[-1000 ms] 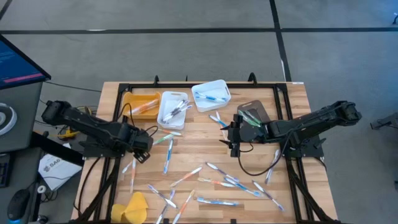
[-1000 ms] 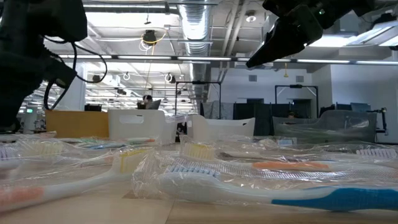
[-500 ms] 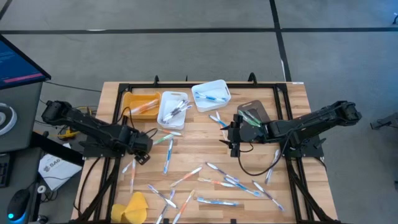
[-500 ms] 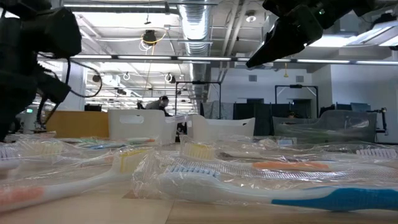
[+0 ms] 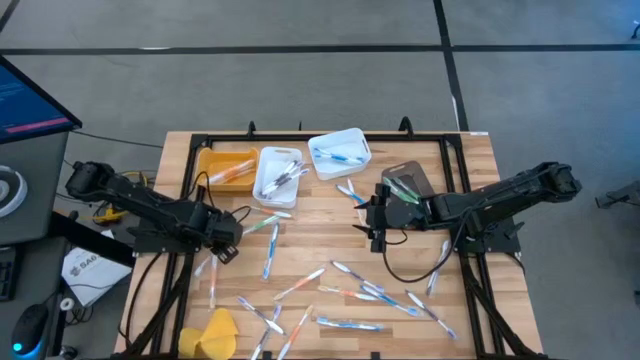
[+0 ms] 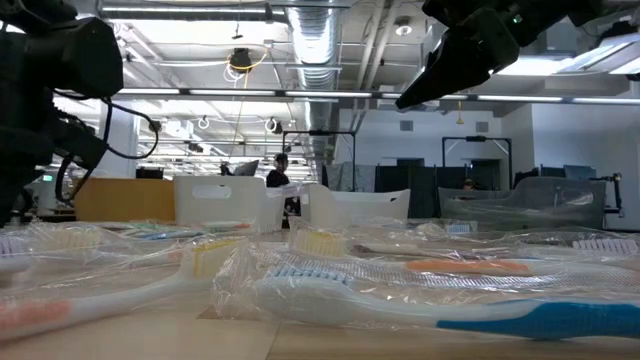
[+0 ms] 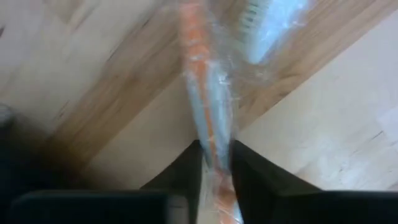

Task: Pick & Place Toothbrushes
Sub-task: Put the orange toothbrush into the yellow bin

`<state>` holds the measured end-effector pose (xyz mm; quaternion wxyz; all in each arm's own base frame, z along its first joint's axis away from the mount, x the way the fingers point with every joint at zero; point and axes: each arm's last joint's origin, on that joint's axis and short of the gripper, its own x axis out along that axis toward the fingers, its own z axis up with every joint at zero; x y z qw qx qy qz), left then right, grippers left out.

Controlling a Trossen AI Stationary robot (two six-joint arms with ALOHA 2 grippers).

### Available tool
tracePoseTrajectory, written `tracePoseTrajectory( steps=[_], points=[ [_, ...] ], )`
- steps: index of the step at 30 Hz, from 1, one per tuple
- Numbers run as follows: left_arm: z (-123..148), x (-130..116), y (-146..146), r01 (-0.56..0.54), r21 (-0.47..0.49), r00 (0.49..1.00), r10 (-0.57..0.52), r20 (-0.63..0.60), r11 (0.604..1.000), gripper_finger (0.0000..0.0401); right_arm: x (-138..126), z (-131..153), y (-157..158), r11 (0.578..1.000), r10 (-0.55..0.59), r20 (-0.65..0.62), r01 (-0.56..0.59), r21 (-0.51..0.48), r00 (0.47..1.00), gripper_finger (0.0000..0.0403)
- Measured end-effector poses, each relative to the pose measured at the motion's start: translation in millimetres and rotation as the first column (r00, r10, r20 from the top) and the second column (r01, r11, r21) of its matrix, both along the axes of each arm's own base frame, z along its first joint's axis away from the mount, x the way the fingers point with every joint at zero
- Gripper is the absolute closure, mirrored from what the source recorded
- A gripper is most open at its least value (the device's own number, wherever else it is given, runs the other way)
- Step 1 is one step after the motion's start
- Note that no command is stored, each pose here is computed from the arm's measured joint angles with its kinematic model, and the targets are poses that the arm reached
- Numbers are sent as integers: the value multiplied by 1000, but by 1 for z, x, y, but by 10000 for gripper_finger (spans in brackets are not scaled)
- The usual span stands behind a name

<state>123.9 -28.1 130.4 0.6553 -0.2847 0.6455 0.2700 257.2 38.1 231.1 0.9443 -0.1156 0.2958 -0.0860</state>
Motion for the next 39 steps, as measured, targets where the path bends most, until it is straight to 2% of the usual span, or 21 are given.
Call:
tracePoseTrajectory(
  steps=[3,6,8,17,21,32,39],
  points=[
    [2,2,0,19,14,1000,-19,11,1000,371,0,0,0,1000,0,0,0,0,1000,177],
    [6,8,0,32,58,997,-35,63,998,382,0,0,0,1000,0,0,0,0,1000,177],
    [11,15,0,40,97,992,-51,114,995,382,0,0,0,1000,0,0,0,0,1000,177],
    [28,25,-1,85,147,981,-109,159,985,390,0,0,0,1000,-1,0,1,0,1000,177],
    [39,33,-1,119,207,967,-161,197,971,388,0,0,0,1000,-1,0,1,0,1000,177],
    [74,53,0,178,417,909,-312,278,891,387,0,0,0,1000,-1,0,1,0,1000,177],
    [86,63,-2,218,558,853,-434,289,801,387,0,0,0,1000,-1,0,1,0,1000,177]
  ],
)
